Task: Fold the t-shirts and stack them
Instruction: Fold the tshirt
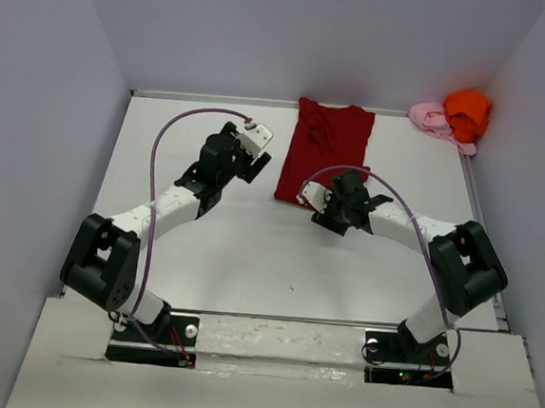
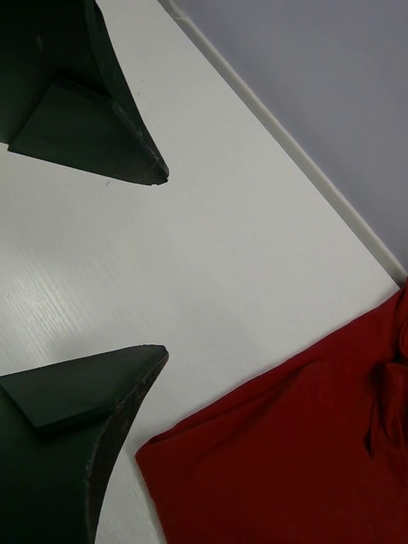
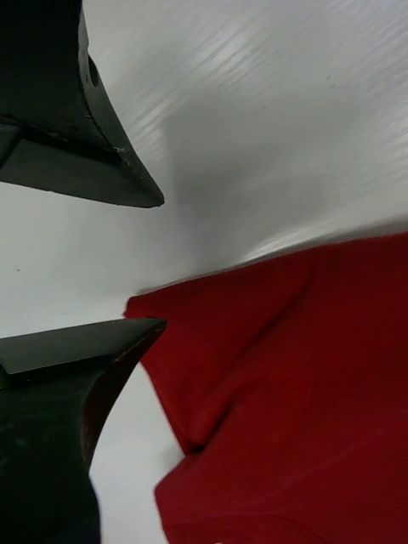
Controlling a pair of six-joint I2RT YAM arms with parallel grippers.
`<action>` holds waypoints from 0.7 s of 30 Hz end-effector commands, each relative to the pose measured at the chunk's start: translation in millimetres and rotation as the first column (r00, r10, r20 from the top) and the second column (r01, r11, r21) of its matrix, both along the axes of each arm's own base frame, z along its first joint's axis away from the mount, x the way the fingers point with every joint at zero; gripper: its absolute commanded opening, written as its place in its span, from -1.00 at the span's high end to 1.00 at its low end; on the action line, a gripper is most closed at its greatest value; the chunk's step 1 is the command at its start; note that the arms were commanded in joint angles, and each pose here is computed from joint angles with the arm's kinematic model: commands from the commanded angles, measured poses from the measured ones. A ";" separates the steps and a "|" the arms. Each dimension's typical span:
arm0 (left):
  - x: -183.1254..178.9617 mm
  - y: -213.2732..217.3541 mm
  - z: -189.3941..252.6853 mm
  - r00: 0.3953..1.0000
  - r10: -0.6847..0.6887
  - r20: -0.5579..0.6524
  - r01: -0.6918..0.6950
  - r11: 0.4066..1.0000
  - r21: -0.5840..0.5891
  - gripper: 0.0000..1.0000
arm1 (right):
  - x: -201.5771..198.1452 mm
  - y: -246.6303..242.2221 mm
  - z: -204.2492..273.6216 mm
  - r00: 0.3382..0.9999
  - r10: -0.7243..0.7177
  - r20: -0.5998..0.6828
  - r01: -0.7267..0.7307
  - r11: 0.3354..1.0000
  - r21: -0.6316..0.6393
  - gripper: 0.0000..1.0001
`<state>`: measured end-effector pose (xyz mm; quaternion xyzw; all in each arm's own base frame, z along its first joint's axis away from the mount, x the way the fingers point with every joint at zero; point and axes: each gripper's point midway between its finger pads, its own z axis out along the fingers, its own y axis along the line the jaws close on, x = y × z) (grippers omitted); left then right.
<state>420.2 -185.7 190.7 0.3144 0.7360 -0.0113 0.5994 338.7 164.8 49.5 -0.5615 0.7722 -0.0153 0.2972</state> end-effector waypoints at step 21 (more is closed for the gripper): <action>4.2 26.1 40.6 0.989 0.115 0.097 -0.106 0.990 -0.088 -0.78 | 77.4 71.8 -37.1 0.960 0.035 0.279 -0.017 0.998 -0.065 0.71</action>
